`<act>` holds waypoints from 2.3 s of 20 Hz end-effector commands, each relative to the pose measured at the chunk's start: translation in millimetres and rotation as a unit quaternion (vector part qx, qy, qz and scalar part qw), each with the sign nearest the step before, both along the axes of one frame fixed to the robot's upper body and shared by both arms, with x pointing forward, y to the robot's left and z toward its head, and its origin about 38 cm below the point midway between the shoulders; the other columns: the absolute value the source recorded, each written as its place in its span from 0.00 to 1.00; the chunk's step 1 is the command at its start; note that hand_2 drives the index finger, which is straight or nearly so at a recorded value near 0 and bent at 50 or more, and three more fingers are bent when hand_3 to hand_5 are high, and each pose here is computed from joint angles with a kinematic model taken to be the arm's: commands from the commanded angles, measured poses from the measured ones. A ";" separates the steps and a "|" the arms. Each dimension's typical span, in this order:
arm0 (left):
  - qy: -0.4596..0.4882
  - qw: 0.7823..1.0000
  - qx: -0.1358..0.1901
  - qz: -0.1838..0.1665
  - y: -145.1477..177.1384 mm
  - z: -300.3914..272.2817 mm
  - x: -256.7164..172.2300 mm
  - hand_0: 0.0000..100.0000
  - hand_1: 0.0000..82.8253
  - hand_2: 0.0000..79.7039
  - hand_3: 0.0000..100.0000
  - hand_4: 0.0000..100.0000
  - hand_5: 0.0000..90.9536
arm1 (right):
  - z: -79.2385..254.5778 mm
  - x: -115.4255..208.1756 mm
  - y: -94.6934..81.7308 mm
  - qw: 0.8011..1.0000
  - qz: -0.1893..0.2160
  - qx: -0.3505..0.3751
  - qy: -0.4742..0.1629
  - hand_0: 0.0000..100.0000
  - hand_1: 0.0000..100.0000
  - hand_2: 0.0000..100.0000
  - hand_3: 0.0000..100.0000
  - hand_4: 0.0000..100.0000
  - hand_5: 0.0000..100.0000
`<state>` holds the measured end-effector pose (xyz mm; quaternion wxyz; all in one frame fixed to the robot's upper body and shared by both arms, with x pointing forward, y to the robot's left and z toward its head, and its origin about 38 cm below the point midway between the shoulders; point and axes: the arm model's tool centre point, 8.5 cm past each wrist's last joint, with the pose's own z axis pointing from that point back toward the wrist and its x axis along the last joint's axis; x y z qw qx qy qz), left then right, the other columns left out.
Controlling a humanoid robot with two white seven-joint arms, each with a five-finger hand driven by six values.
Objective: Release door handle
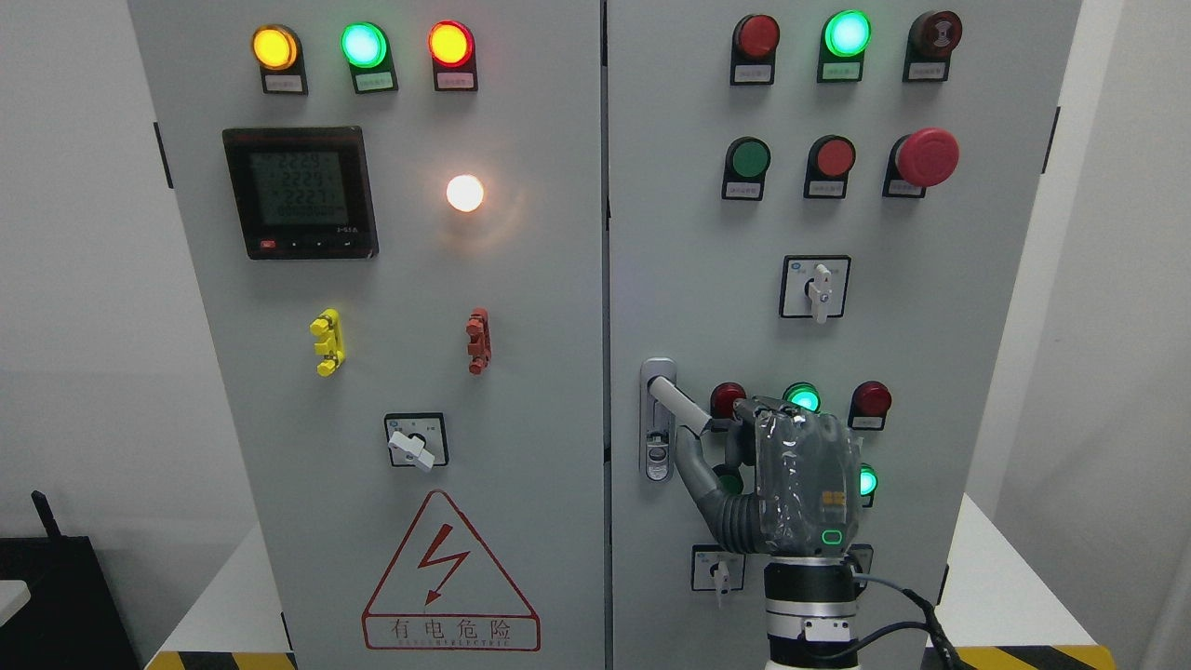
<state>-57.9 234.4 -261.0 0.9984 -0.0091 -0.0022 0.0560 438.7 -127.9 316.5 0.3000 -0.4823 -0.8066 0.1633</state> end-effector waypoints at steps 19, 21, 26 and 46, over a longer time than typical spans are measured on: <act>0.010 1.000 -0.001 -0.006 -0.4 1.0 -6.9 0.12 0.47 0.00 0.00 0.00 0.00 | 5.8 -0.7 -4.6 1.000 -0.004 0.003 -0.008 0.37 0.62 0.92 1.00 1.00 1.00; 0.010 1.000 -0.001 -0.006 -0.4 1.0 -6.9 0.12 0.47 0.00 0.00 0.00 0.00 | 5.8 -0.7 -4.6 1.000 -0.004 0.003 -0.008 0.37 0.62 0.92 1.00 1.00 1.00; 0.010 1.000 -0.001 -0.006 -0.4 1.0 -6.9 0.12 0.47 0.00 0.00 0.00 0.00 | 6.4 -0.5 -4.9 1.000 -0.005 0.002 -0.009 0.37 0.62 0.92 1.00 1.00 1.00; 0.010 1.000 -0.001 -0.006 -0.4 1.0 -6.9 0.12 0.47 0.00 0.00 0.00 0.00 | 0.4 -2.8 -3.8 1.000 0.000 0.000 -0.008 0.38 0.61 0.92 1.00 1.00 1.00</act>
